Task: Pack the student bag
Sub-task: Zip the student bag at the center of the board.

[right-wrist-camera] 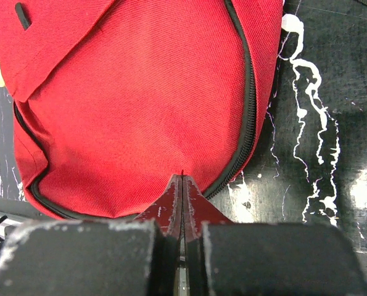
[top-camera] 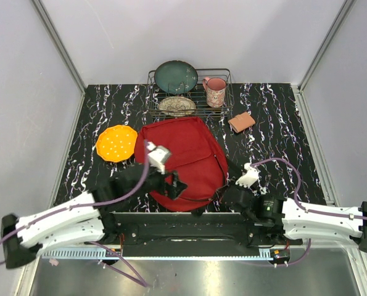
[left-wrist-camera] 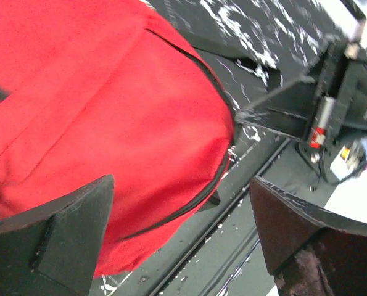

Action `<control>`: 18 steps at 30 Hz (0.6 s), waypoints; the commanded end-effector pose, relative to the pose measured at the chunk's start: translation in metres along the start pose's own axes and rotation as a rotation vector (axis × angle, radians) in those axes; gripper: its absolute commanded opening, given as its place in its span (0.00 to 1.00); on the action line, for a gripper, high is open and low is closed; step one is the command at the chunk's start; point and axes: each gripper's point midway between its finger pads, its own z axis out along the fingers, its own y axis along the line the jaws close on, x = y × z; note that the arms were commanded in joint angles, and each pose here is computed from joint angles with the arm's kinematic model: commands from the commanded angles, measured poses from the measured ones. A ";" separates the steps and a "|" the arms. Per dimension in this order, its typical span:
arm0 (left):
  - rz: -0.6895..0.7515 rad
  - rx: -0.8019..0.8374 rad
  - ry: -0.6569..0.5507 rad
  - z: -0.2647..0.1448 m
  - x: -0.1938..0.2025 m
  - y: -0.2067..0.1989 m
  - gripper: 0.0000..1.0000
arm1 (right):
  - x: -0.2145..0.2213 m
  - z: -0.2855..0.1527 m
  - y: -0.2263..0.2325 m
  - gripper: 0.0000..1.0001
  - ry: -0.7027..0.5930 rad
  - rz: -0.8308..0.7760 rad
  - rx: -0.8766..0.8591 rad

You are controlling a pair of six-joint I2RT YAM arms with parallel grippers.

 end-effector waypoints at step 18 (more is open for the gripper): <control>0.598 0.114 0.357 0.072 0.078 -0.068 0.93 | -0.034 -0.019 0.018 0.00 -0.084 0.072 -0.054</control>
